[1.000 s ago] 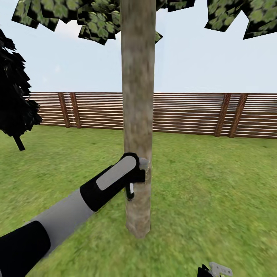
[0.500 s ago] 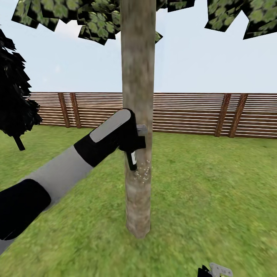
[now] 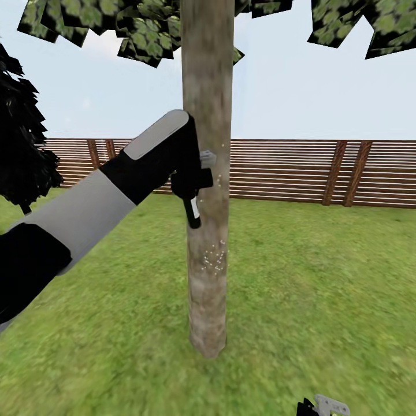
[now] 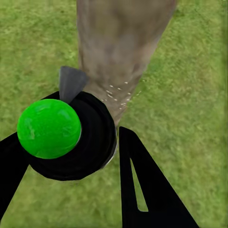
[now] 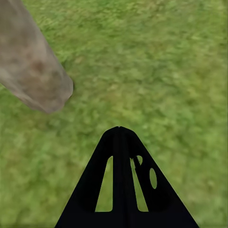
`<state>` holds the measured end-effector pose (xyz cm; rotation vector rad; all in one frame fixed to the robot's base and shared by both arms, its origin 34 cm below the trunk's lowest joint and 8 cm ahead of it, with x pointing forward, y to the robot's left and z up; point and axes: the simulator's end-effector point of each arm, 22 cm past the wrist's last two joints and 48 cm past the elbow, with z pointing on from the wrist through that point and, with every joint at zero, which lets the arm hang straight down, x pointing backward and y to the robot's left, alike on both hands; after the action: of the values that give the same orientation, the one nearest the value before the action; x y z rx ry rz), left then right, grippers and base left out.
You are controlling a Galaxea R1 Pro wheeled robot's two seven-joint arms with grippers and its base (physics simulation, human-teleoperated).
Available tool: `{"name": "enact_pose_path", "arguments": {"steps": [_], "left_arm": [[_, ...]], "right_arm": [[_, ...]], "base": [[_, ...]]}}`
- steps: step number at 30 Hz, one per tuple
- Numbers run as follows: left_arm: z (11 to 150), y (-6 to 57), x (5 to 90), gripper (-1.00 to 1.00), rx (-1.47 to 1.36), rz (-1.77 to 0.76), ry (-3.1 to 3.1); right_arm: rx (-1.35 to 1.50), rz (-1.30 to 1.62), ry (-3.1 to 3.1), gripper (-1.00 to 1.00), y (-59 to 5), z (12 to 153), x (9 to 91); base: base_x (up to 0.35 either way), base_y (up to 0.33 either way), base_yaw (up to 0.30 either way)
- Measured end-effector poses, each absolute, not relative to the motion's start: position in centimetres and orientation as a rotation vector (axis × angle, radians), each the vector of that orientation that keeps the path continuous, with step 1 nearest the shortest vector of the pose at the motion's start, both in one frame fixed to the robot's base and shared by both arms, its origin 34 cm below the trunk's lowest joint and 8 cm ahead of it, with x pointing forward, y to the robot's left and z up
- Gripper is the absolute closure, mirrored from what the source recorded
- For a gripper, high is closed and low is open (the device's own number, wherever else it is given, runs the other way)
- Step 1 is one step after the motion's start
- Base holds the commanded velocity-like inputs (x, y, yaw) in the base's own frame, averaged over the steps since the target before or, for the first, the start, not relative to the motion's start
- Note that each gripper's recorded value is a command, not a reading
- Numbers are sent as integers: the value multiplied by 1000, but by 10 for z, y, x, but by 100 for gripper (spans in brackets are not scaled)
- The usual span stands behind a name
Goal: In the garden, pick up the pesticide atomizer on the floor and spray pesticide onto both trees until each tree trunk is fully covered.
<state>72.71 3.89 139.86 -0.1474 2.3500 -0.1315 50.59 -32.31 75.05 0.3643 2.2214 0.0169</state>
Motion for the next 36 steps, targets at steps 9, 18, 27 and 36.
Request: {"name": "enact_pose_path", "arguments": {"steps": [9,18,27,36], "left_arm": [[1249,35,709,100,-113,-65,2506],[1091,47,670,100,-91,36,2602],[1057,35,656,100,-65,-42,2640],[1031,33,647,100,-42,-61,2645]], "right_arm": [[363,17,2222,100,-323,751,506],[362,17,2217,100,-323,752,508],[361,17,2215,100,-323,753,508],[361,19,2213,100,-323,753,509]], "base": [[0,0,0],[0,0,0],[0,5,0],[0,230,-13]]}}
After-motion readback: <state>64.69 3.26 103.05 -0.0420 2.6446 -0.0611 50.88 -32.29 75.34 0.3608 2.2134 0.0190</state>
